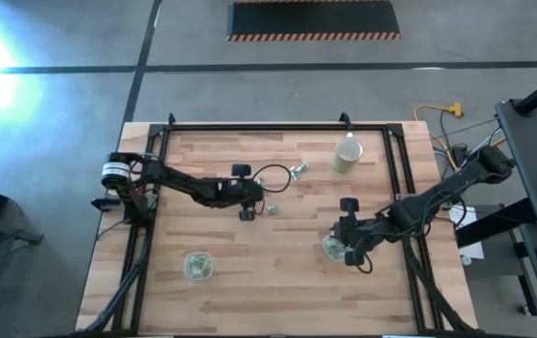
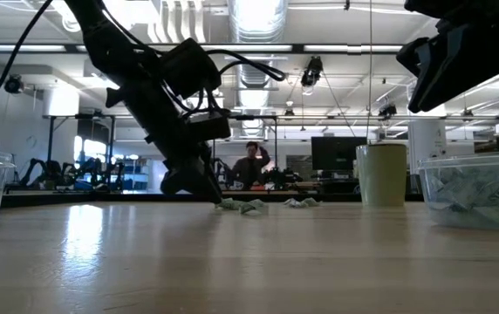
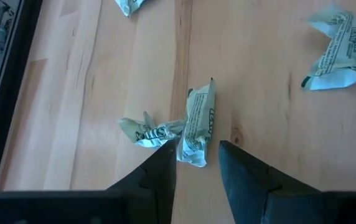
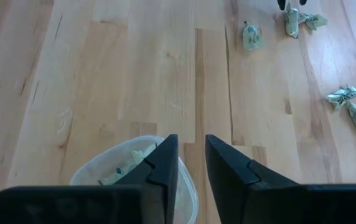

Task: Pick and place Stevia / Truvia into bins
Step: Put the stevia packet into the left transparent container

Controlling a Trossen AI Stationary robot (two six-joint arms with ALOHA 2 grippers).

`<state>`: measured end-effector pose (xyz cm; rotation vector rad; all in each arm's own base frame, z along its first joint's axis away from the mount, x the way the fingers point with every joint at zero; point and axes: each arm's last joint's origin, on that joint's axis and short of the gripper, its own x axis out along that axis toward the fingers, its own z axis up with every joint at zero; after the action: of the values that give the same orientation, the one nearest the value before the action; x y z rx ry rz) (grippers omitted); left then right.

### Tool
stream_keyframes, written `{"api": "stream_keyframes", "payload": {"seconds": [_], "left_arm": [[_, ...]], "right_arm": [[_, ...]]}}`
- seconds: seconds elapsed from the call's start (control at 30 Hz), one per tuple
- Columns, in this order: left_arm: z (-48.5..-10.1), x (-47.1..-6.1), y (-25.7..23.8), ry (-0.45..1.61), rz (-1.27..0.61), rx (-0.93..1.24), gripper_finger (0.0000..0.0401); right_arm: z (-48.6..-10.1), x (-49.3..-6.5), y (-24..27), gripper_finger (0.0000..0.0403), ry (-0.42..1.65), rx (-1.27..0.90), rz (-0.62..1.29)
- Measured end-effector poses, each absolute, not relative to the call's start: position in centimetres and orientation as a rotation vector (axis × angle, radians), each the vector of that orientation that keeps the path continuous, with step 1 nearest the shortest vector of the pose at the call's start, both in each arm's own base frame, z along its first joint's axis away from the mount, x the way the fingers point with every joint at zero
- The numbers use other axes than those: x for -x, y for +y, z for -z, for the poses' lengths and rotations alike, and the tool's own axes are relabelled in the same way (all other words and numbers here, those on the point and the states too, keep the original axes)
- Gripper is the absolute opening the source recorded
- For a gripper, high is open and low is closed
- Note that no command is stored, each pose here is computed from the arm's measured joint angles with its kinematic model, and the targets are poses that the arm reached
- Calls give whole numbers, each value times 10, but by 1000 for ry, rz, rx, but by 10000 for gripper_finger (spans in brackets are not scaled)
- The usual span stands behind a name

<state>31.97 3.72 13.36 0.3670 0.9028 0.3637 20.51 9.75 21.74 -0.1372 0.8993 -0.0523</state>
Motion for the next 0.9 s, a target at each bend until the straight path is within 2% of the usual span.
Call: {"api": "stream_keyframes", "payload": {"seconds": [0.73, 0.9], "left_arm": [[-120, -327, 37, 900, -365, -348, 103], [-120, -327, 37, 899, -360, -345, 73]], "right_arm": [[-217, -205, 98, 66, 894, 133, 49], [-216, -205, 97, 65, 899, 136, 50]]}}
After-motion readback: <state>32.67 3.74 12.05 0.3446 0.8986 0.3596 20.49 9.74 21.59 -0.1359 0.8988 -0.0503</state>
